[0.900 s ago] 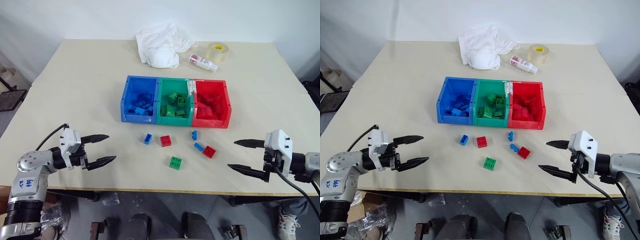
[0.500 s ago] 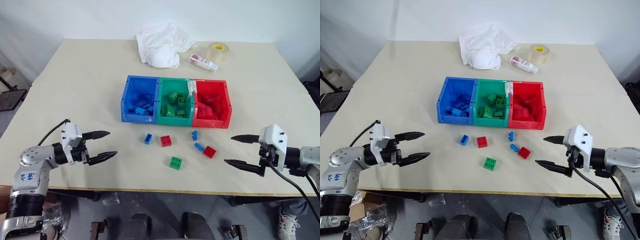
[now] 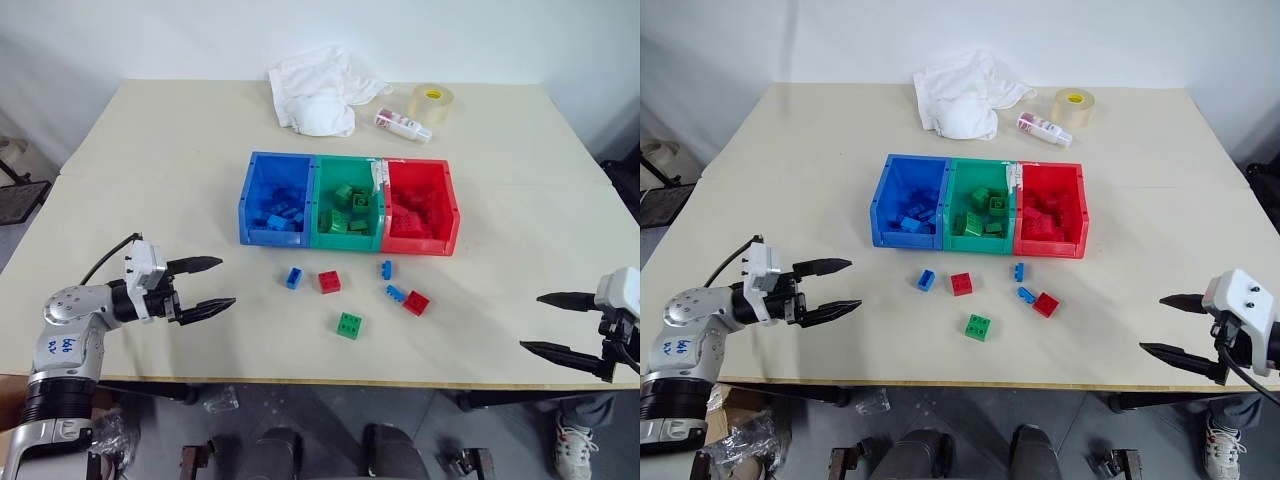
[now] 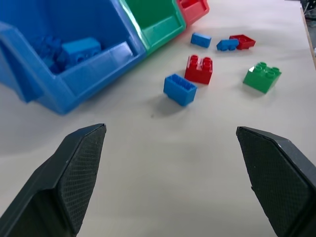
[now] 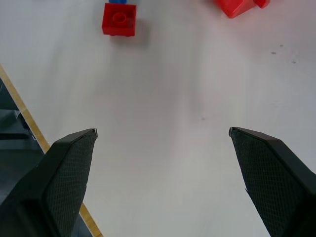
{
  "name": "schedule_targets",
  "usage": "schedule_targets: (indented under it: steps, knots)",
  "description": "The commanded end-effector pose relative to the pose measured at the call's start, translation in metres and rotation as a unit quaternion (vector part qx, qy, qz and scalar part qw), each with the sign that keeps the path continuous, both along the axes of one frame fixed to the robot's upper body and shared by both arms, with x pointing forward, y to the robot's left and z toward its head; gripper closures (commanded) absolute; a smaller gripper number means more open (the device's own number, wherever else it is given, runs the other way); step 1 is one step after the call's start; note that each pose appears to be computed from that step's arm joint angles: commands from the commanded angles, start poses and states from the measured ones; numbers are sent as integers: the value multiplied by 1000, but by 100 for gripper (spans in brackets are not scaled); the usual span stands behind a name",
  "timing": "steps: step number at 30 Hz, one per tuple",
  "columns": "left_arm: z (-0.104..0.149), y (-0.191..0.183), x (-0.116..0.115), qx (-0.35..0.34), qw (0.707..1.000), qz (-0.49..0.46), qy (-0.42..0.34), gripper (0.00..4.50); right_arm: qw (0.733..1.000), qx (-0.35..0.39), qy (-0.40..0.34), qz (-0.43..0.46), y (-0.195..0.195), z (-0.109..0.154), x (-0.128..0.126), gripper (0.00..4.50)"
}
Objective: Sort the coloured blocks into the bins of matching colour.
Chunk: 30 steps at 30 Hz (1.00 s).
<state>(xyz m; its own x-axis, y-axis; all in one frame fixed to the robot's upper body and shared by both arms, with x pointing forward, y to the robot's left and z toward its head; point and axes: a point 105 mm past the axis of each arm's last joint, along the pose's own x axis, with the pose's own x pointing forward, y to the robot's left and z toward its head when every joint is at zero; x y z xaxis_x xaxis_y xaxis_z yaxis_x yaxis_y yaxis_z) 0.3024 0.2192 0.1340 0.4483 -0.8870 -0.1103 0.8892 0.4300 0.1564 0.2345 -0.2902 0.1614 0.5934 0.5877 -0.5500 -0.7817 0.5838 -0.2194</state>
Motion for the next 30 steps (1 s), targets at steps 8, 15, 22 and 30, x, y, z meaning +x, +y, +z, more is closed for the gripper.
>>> schedule_targets:
  steps: [8,15,22,30]
  knots:
    - [5,-13,-10,-7,1000,-6,-19,2,992,55,23,109,79,-18,57,0]
    - [4,-14,-20,-11,1000,11,-18,2,988,57,46,136,104,-41,77,0]
    - [3,-12,-26,-13,1000,21,-14,0,985,61,45,155,111,-46,75,128]
    - [7,-8,-18,-17,999,35,-15,0,987,69,7,147,115,-29,74,307]
